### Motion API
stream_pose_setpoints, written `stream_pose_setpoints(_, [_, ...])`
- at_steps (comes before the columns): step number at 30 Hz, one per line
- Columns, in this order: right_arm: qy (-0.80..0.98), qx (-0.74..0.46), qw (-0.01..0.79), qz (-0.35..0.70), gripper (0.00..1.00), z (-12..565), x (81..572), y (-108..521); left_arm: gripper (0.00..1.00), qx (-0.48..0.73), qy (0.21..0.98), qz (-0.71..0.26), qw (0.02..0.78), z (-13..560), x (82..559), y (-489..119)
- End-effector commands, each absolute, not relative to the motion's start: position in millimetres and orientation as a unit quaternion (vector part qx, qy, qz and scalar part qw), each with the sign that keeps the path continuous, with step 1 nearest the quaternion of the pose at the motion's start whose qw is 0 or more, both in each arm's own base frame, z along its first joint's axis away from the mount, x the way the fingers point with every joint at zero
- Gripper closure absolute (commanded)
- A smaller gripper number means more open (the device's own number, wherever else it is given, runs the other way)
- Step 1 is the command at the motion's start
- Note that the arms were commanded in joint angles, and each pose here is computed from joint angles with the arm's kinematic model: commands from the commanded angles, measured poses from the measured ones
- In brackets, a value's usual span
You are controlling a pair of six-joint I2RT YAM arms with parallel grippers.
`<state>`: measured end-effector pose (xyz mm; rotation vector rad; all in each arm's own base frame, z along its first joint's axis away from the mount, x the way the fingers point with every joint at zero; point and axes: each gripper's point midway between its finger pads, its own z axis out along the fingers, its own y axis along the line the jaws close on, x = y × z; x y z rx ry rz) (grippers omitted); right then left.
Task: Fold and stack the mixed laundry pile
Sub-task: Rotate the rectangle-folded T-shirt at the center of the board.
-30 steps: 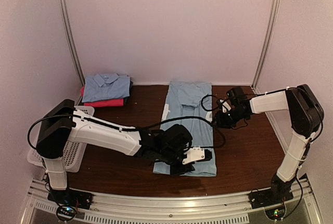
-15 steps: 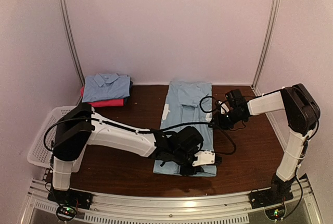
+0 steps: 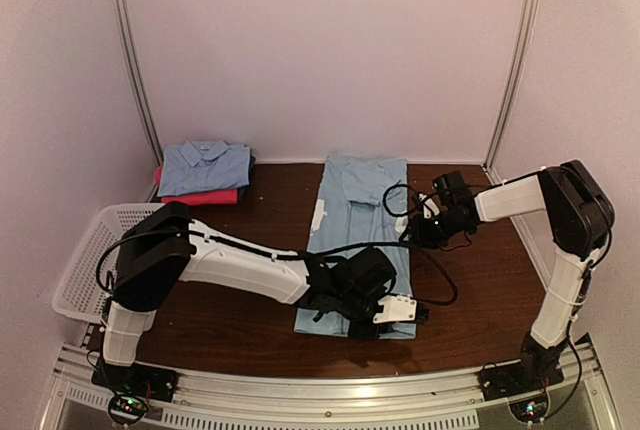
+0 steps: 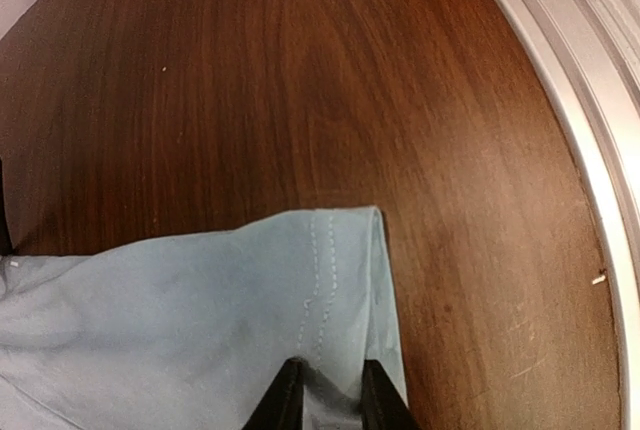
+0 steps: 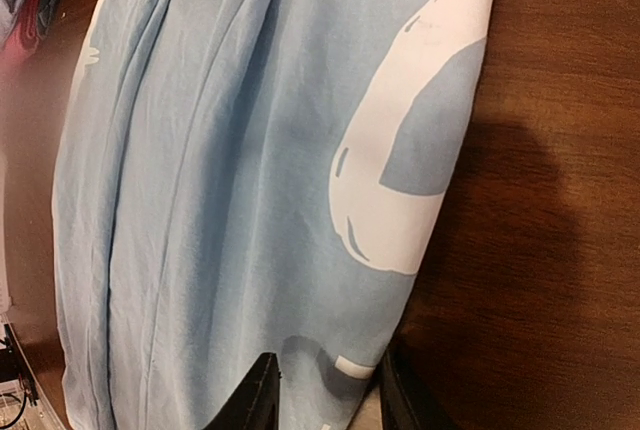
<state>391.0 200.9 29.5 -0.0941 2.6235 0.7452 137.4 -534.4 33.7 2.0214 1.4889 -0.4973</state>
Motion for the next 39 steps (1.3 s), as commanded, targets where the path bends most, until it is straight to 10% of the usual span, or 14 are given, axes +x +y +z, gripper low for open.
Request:
stream_pose_setpoints(1, [0.947, -0.026, 0.187, 0.26, 0.65, 15.9, 387.7, 197.8, 0.83, 0.758, 0.548, -0.181, 0.303, 40.5, 139.7, -543.1])
stream_pose_setpoints(27, [0.95, -0.027, 0.179, 0.254, 0.65, 9.3, 391.4, 198.0, 1.0, 0.774, 0.55, -0.166, 0.267, 33.4, 122.7, -499.0])
stream_pose_setpoints(39, [0.934, -0.049, 0.221, 0.276, 0.59, 64.7, 388.5, 203.1, 0.77, 0.757, 0.571, -0.156, 0.276, 49.0, 125.0, -491.8])
